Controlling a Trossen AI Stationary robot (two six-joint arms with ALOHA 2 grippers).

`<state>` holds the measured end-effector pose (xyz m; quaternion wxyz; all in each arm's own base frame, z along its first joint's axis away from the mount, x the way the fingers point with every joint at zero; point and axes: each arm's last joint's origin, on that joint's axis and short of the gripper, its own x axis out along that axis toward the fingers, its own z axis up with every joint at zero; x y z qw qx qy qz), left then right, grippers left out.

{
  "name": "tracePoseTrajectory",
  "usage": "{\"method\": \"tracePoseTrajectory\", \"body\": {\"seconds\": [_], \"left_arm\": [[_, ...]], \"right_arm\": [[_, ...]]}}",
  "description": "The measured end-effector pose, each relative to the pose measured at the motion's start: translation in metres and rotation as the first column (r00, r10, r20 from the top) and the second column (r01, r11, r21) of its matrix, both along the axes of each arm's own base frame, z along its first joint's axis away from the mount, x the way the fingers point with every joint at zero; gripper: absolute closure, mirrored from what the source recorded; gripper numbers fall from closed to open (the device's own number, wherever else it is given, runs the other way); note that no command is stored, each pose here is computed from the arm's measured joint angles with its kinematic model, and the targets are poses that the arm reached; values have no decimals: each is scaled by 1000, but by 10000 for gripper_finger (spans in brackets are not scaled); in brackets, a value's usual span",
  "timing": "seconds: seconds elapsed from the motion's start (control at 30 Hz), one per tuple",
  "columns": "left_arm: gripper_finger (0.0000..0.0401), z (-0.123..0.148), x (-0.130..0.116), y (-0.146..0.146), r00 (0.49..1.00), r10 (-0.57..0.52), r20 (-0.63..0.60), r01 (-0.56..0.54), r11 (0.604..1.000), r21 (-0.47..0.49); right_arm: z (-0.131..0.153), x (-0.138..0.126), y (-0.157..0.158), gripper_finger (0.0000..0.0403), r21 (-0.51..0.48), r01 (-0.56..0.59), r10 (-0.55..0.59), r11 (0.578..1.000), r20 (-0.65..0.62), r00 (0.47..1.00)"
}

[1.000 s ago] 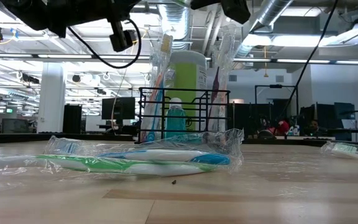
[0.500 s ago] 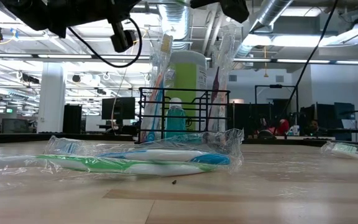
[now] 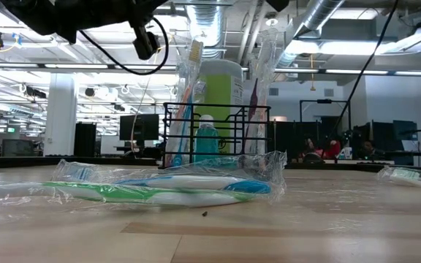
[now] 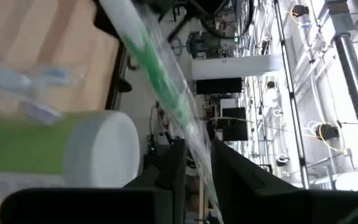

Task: Pick & Place toothbrushing station
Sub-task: Put the top right green toothbrush into the wire organizer

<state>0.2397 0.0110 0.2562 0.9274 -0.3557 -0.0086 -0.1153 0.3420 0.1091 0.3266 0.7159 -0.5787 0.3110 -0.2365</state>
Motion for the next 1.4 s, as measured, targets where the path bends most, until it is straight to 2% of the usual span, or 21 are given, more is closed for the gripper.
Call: {"method": "tracePoseTrajectory", "body": {"seconds": [0.23, 0.4, 0.53, 0.7, 0.83, 1.0, 1.07, 1.33, 1.4], "left_arm": [[401, 1, -1, 10, 999, 49, 15, -49, 998, 38], [401, 4, -2, 15, 995, 74, 64, -80, 993, 87], [401, 5, -2, 15, 993, 79, 85, -91, 985, 147], [401, 7, -2, 14, 988, 97, 124, -123, 966, 229], [401, 7, -1, 11, 981, 130, 144, -167, 945, 280], [401, 10, -2, 10, 975, 134, 176, -186, 930, 318], [401, 11, -2, 10, 973, 135, 186, -191, 925, 328], [401, 12, -3, 10, 966, 147, 213, -221, 898, 381], [401, 12, -3, 8, 964, 150, 218, -228, 891, 393]], "right_arm": [[1, -4, 10, 335, 92, -25, 17, 995, 83, 996], [10, -14, 6, 335, 293, -79, 19, 953, 204, 979], [23, -24, -7, 335, 482, -142, -20, 864, 316, 949], [31, -28, -28, 335, 668, -226, -42, 709, 360, 932], [35, -25, -40, 335, 757, -298, -20, 581, 380, 925], [29, -20, -54, 335, 773, -332, -39, 541, 417, 908], [23, -23, -59, 335, 781, -356, -26, 513, 429, 903], [9, -48, -83, 335, 731, -584, -55, 353, 639, 767], [5, -52, -89, 335, 696, -649, -66, 306, 696, 715]]}}
